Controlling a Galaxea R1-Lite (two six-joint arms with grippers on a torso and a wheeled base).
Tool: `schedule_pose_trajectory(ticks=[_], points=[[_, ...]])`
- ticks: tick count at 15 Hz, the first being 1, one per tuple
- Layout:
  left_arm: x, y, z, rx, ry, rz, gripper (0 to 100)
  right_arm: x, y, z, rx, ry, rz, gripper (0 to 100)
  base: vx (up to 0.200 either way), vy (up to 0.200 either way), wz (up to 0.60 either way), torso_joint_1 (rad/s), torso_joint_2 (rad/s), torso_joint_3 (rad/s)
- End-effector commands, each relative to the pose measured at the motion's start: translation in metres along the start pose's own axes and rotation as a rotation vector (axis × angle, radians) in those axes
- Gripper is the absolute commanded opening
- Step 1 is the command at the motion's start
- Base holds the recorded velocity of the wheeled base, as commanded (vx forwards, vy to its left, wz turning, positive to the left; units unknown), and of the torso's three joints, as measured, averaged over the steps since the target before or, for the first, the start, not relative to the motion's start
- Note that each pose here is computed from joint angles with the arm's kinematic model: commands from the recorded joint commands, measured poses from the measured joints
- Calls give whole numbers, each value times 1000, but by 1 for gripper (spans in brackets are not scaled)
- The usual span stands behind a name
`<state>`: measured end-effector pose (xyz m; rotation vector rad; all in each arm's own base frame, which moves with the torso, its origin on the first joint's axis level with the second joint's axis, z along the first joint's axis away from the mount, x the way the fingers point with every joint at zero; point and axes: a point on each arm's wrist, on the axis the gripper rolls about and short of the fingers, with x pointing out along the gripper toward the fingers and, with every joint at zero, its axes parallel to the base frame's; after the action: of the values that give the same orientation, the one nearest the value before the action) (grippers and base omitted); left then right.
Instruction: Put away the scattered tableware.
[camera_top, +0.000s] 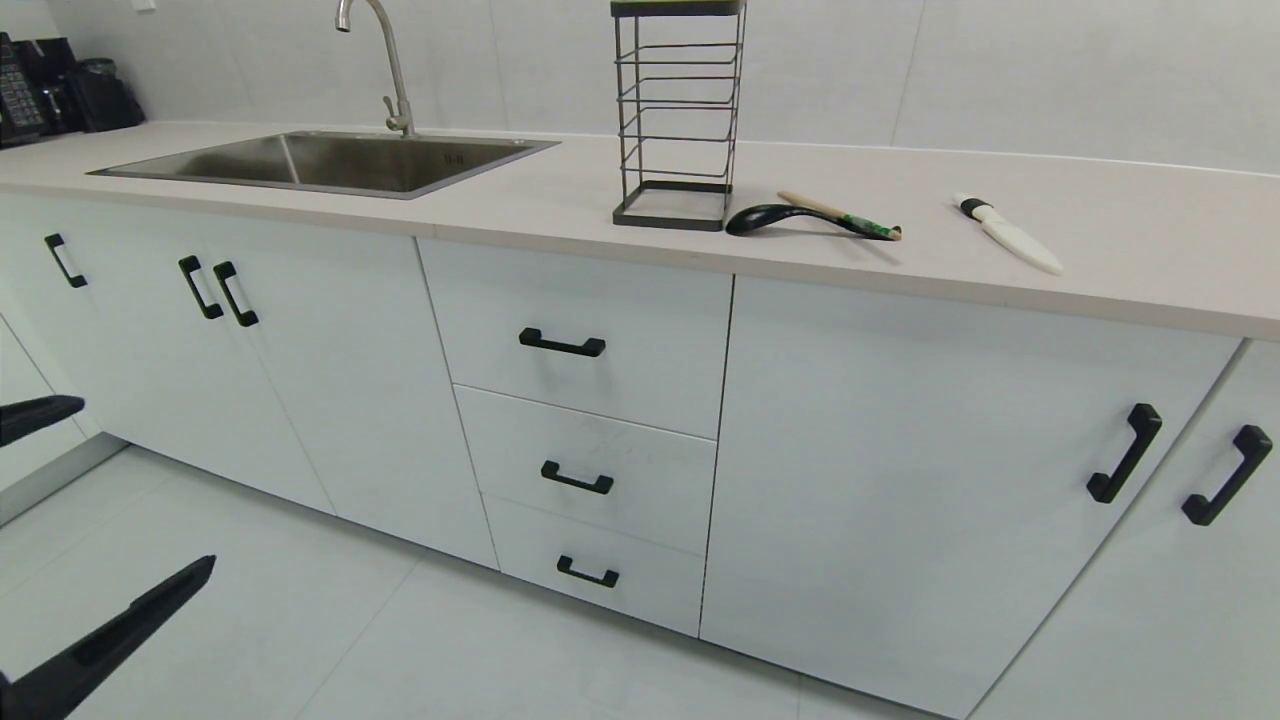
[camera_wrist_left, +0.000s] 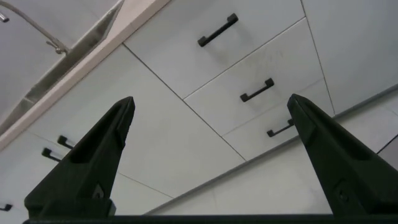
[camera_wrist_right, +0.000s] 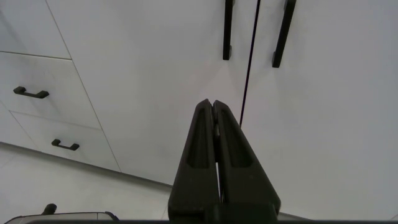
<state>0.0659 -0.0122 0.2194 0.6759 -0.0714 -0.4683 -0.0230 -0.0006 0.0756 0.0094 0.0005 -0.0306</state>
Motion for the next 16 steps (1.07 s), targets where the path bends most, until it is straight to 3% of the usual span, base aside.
schedule_pose_trajectory(ticks=[1,3,4,6,7,9,10,11,14,16], points=[[23,7,-6,42,39,-37,100,0,0,0,0,2,0,0,0,0,0,0,0,0],[45,10,-13,171,45,-101,100,0,0,0,0,1,0,0,0,0,0,0,0,0],[53,6,-15,203,41,-151,100,0,0,0,0,2,0,0,0,0,0,0,0,0],[72,0,-17,209,45,-235,100,0,0,0,0,1,0,0,0,0,0,0,0,0],[90,4,-16,212,46,-260,100,0,0,0,0,2,0,0,0,0,0,0,0,0],[126,10,-18,282,48,-289,100,0,0,0,0,2,0,0,0,0,0,0,0,0],[139,7,-25,312,63,-321,100,0,0,0,0,2,0,0,0,0,0,0,0,0],[145,3,-30,317,72,-352,100,0,0,0,0,2,0,0,0,0,0,0,0,0],[176,-31,-36,323,60,-535,100,0,0,0,0,1,0,0,0,0,0,0,0,0],[193,-51,-48,342,81,-635,100,0,0,0,0,1,0,0,0,0,0,0,0,0]])
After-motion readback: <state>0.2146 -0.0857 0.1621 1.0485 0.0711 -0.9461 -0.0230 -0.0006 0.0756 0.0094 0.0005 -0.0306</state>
